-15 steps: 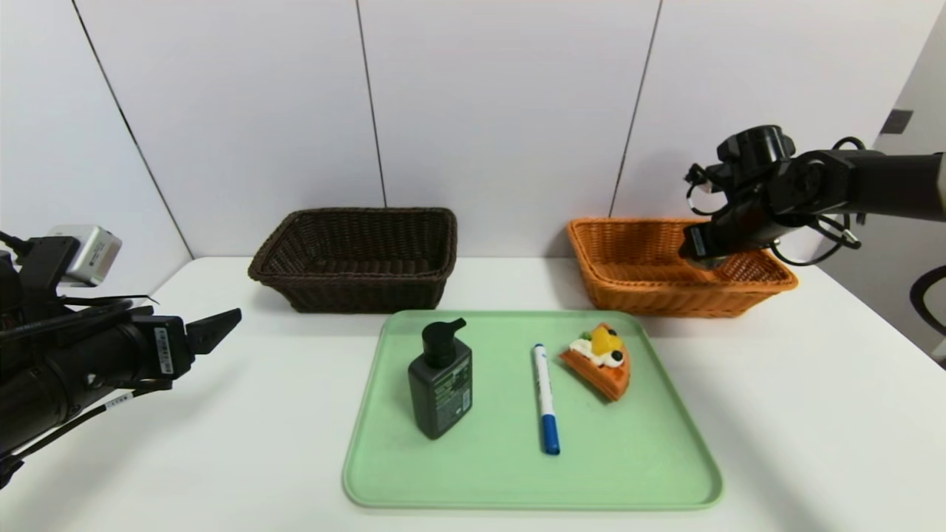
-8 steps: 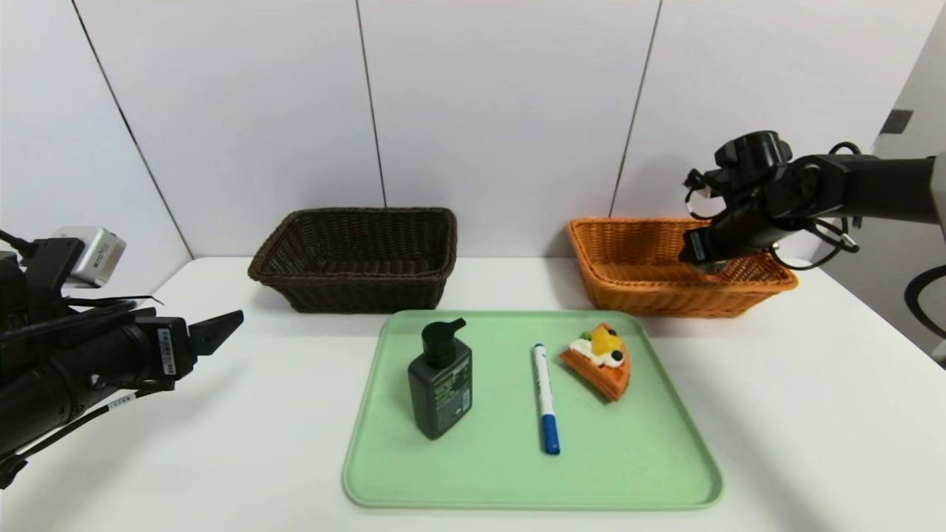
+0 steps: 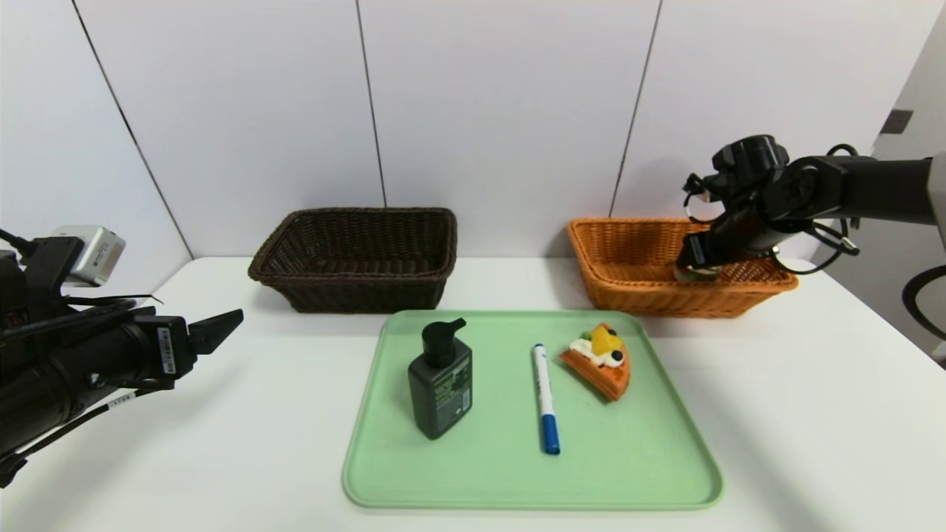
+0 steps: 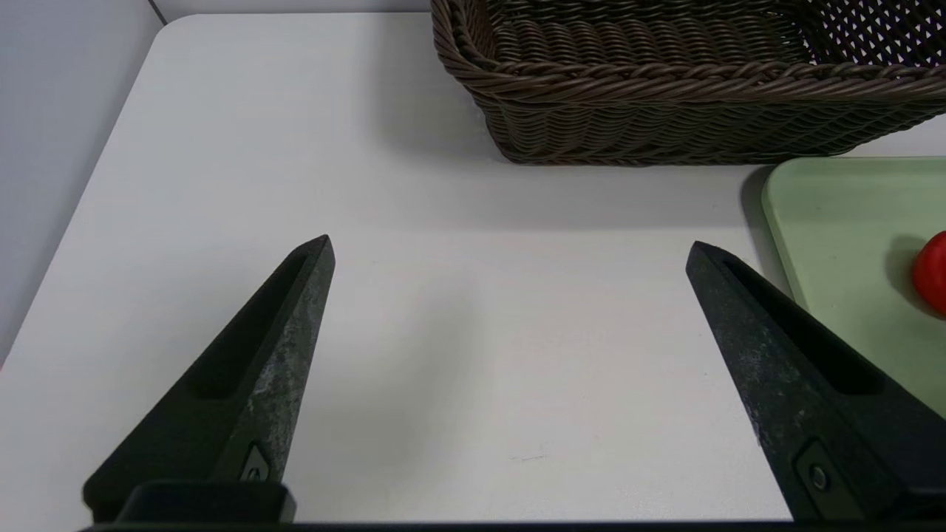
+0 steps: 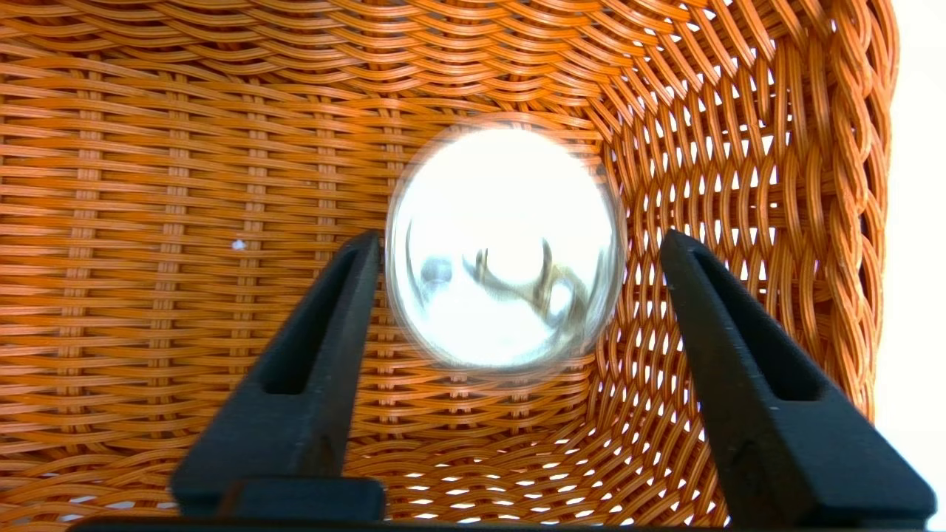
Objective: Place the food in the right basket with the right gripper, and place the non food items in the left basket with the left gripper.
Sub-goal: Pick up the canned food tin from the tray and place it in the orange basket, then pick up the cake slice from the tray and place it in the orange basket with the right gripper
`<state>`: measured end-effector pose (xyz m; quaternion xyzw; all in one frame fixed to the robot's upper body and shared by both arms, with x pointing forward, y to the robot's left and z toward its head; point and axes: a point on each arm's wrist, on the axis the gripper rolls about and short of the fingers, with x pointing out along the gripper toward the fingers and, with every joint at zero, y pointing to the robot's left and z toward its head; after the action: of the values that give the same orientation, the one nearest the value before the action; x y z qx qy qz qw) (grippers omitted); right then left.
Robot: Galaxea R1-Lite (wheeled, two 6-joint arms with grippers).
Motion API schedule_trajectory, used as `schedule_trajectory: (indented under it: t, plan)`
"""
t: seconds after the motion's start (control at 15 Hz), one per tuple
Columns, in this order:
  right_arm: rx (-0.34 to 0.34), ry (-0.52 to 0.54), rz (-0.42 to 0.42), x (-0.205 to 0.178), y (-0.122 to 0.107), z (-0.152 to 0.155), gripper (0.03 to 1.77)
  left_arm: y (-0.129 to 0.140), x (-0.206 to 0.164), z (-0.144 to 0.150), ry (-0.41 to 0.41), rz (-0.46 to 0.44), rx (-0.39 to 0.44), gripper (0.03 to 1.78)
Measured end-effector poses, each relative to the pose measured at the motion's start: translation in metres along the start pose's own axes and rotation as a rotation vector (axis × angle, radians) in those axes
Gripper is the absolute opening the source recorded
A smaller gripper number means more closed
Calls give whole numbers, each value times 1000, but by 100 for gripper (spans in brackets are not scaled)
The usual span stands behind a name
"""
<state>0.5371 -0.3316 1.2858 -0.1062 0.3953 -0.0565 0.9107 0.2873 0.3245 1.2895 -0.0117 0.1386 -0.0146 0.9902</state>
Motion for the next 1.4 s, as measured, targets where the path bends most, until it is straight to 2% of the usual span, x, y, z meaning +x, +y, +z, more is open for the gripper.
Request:
schedule_trajectory:
  t: [0.33,0.6,0.8,1.0,1.2,1.4]
  plan:
    - [-2,-16,-1,-4,0,3,151,0,0,0,-1,0,-1,169]
    - [-13,-107,31,-44,8,17,159,3,0,1,-5,15,-11,169]
    - [-73,-239,170,-111,52,29,163,6,0,1,-5,27,-15,169]
    - [-111,-274,324,-177,102,19,166,6,-1,2,-10,30,-17,169]
    - [-92,-191,446,-220,141,-7,167,6,-2,1,-10,30,-19,169]
    - [-70,-88,432,-222,150,-33,168,6,-4,3,-22,29,-19,169]
